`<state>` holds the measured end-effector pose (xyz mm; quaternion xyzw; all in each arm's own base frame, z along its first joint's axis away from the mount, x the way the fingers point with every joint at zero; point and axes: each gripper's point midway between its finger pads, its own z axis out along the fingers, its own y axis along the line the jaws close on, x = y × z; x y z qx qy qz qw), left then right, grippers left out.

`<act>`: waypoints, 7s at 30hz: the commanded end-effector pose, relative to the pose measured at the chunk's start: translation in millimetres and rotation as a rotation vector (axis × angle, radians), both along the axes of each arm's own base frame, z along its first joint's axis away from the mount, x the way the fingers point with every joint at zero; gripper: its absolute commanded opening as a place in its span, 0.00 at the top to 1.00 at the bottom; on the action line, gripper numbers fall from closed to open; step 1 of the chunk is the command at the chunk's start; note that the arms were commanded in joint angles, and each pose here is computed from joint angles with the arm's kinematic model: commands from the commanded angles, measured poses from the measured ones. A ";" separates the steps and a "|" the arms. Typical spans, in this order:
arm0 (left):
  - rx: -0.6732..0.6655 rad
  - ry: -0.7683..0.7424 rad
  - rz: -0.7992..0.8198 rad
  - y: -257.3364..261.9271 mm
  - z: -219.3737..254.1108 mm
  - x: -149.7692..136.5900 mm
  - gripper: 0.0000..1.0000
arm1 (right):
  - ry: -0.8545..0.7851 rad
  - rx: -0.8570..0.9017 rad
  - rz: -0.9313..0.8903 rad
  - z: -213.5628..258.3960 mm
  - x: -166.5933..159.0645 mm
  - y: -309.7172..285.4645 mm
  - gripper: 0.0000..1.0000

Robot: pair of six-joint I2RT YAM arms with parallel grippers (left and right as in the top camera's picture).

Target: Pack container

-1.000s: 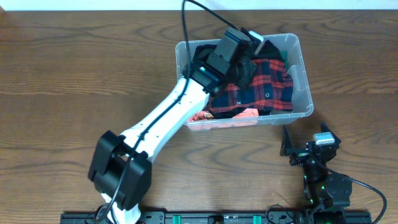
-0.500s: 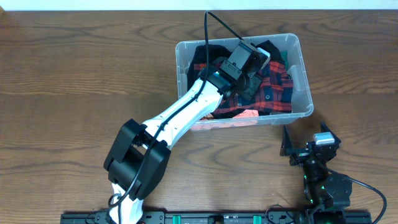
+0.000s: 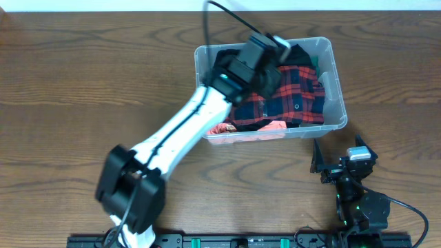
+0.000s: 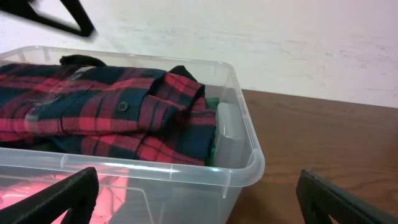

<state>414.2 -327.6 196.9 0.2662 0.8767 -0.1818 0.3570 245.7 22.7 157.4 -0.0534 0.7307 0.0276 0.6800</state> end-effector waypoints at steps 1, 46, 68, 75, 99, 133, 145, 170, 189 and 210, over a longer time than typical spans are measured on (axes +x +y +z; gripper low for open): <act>0.038 0.007 0.075 32.3 1.9 10.4 0.94 | 0.001 -0.013 -0.011 -0.9 0.1 -2.5 0.01; 0.123 0.023 0.799 341.9 62.4 28.9 0.02 | 0.001 -0.013 -0.011 -0.9 0.1 -2.5 0.01; 0.131 0.042 0.797 341.4 54.7 26.0 0.02 | 0.001 -0.013 -0.011 -1.0 0.1 -2.5 0.01; 0.140 0.062 0.796 341.8 47.9 10.3 0.02 | 0.001 -0.013 -0.011 -0.9 0.1 -2.5 0.01; 0.040 -0.002 0.734 326.5 -68.1 -109.8 0.02 | 0.001 -0.013 -0.011 -1.0 0.1 -2.5 0.01; -0.166 -0.506 0.690 321.0 -74.7 -152.9 0.02 | 0.001 -0.013 -0.011 -1.0 0.1 -2.5 0.01; -0.194 -0.589 0.692 322.3 -54.8 -160.9 0.02 | 0.001 -0.013 -0.011 -0.9 0.1 -2.5 0.01; -0.199 -0.580 0.667 315.9 -58.2 -170.4 0.02 | 0.001 -0.013 -0.011 -0.9 0.1 -2.5 0.01; -0.198 -0.578 0.667 315.9 -58.7 -170.3 0.02 | 0.001 -0.013 -0.011 -0.9 0.1 -2.5 0.01; -0.199 -0.581 0.667 315.9 -58.2 -170.4 0.02 | 0.001 -0.013 -0.011 -0.9 0.1 -2.5 0.01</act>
